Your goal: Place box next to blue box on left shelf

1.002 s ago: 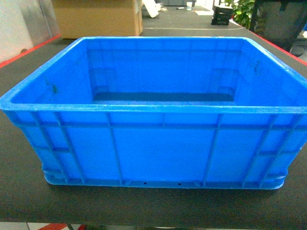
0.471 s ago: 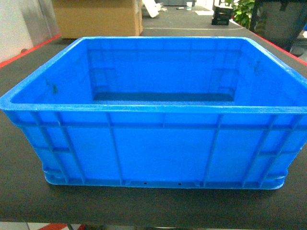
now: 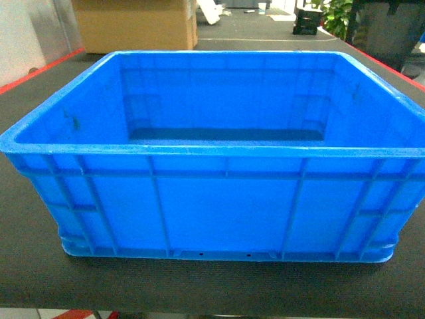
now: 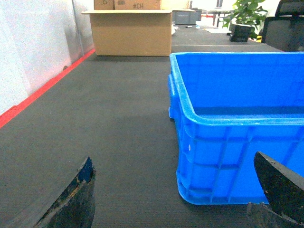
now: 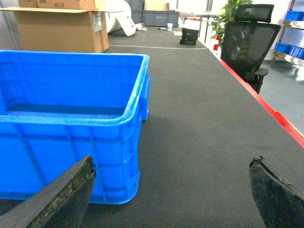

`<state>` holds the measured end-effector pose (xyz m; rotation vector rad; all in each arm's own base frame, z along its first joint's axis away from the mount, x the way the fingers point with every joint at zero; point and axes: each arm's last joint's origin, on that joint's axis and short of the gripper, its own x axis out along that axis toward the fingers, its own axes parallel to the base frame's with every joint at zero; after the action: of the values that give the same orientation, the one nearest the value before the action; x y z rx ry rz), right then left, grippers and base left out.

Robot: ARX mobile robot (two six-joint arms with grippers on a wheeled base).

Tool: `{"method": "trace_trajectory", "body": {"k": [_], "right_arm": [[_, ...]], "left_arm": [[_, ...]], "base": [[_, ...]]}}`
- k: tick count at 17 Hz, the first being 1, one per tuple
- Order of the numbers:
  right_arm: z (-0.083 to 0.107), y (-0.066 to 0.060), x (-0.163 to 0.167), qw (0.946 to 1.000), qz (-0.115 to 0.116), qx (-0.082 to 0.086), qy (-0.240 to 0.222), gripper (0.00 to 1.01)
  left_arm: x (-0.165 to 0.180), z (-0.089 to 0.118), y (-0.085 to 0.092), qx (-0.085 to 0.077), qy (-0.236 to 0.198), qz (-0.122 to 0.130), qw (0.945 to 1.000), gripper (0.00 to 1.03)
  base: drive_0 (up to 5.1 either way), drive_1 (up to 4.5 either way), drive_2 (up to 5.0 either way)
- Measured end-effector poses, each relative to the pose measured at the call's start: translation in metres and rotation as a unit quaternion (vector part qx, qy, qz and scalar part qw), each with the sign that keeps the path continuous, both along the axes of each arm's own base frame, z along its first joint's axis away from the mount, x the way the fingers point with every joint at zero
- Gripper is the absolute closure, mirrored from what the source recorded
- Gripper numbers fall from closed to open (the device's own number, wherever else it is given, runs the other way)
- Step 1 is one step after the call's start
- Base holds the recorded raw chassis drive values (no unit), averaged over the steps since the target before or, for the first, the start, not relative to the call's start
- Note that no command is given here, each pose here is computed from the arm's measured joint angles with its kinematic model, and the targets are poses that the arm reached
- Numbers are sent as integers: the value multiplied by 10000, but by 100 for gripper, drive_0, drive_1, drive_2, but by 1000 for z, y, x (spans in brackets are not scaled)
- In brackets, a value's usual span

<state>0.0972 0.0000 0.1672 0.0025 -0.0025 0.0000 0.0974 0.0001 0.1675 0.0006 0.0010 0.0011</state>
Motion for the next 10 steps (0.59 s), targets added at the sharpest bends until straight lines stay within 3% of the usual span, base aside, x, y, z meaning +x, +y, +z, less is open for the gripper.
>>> {"method": "trace_trajectory", "body": {"k": [10], "right_arm": [[0,0,0,10000,0,0,0,3]], "left_arm": [[0,0,0,0,0,0,10000,5]], "base": [[0,0,0]]}}
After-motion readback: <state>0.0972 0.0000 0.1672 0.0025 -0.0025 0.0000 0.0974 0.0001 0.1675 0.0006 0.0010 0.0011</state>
